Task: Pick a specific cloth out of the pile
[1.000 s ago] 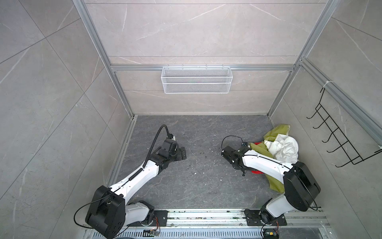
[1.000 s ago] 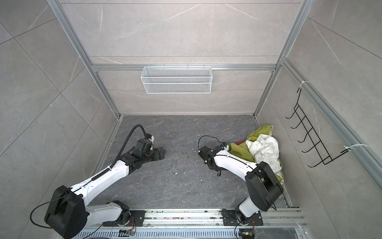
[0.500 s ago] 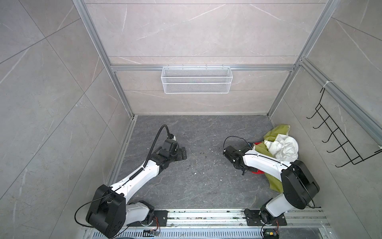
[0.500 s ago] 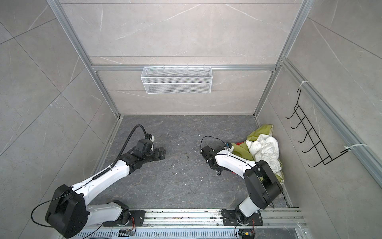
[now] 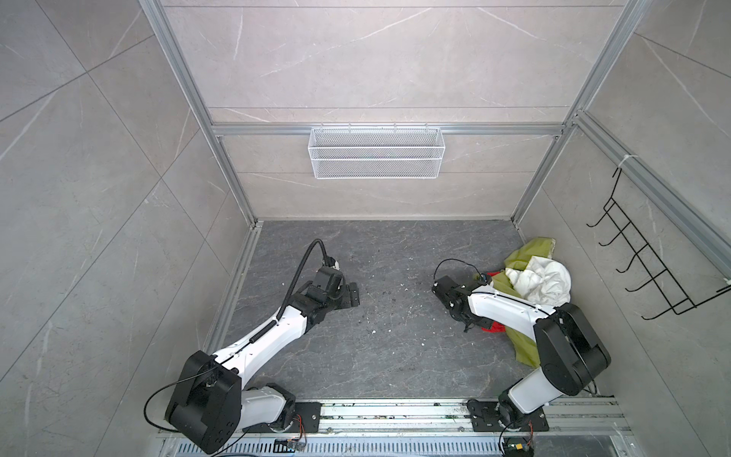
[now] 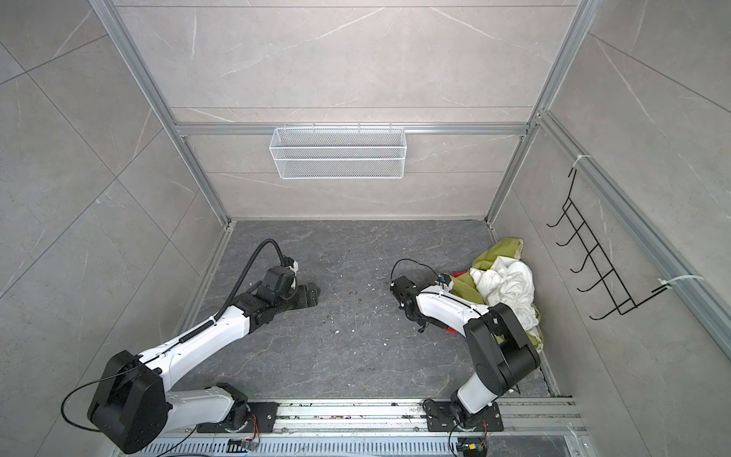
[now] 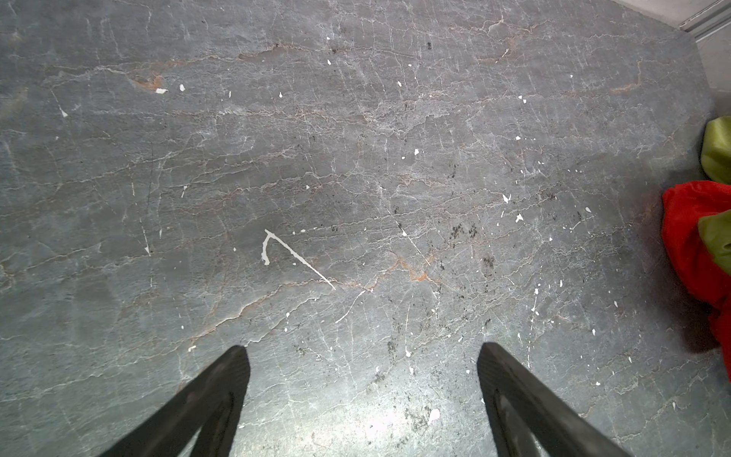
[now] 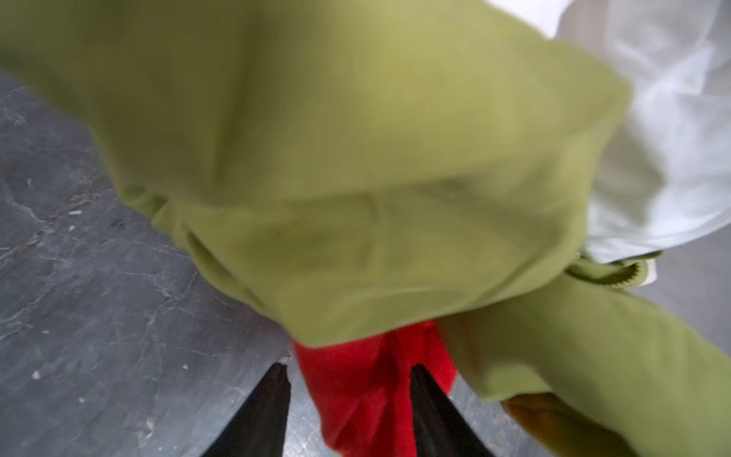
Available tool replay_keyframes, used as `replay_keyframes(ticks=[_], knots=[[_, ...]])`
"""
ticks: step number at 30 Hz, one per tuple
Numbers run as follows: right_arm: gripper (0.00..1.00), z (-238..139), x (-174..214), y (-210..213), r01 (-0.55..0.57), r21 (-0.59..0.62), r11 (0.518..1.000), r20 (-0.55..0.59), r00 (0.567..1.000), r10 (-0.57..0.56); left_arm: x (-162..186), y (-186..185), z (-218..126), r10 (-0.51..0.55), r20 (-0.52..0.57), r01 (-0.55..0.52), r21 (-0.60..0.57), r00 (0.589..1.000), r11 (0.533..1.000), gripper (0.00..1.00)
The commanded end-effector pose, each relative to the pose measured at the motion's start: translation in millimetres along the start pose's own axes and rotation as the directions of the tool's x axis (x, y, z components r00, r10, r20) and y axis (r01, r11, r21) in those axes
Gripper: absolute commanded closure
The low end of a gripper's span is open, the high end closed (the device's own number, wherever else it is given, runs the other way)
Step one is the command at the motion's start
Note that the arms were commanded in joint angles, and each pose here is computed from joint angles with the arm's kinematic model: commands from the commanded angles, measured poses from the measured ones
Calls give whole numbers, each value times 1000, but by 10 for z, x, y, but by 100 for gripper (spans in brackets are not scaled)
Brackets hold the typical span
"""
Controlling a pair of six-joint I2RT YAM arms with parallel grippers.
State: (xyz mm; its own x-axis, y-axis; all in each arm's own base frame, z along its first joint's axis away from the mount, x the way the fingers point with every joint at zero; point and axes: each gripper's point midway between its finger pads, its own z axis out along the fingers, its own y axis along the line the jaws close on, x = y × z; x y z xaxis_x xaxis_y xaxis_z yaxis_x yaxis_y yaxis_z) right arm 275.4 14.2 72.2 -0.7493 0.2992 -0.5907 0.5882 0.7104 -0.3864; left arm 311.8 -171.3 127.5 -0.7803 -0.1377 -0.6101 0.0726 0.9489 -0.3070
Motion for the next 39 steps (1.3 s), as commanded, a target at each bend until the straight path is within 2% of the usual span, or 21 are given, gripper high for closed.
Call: replay_keyframes(ticks=[1,13,24,33,39], knots=[[51,80,37,44,4,10,1000,-15,1000,-4,-79,-45,3,-9,31,9,5,999,1000,7],[62,84,17,21,-6,11,1000,-3,1000,6,-86,-91,12,0,30,-1,8,1000,1000,7],[100,59,13,-27,-26,-5,1000,-5,1000,26,-116,-100,9,7,38,-7,7,999,1000,7],[100,-27,-3,-105,-25,-45,999,-4,1000,25,-97,-95,14,5,36,-5,6,999,1000,7],[100,-221,-172,-199,-52,-97,994,28,998,55,-111,-107,0,2,44,-2,12,999,1000,7]])
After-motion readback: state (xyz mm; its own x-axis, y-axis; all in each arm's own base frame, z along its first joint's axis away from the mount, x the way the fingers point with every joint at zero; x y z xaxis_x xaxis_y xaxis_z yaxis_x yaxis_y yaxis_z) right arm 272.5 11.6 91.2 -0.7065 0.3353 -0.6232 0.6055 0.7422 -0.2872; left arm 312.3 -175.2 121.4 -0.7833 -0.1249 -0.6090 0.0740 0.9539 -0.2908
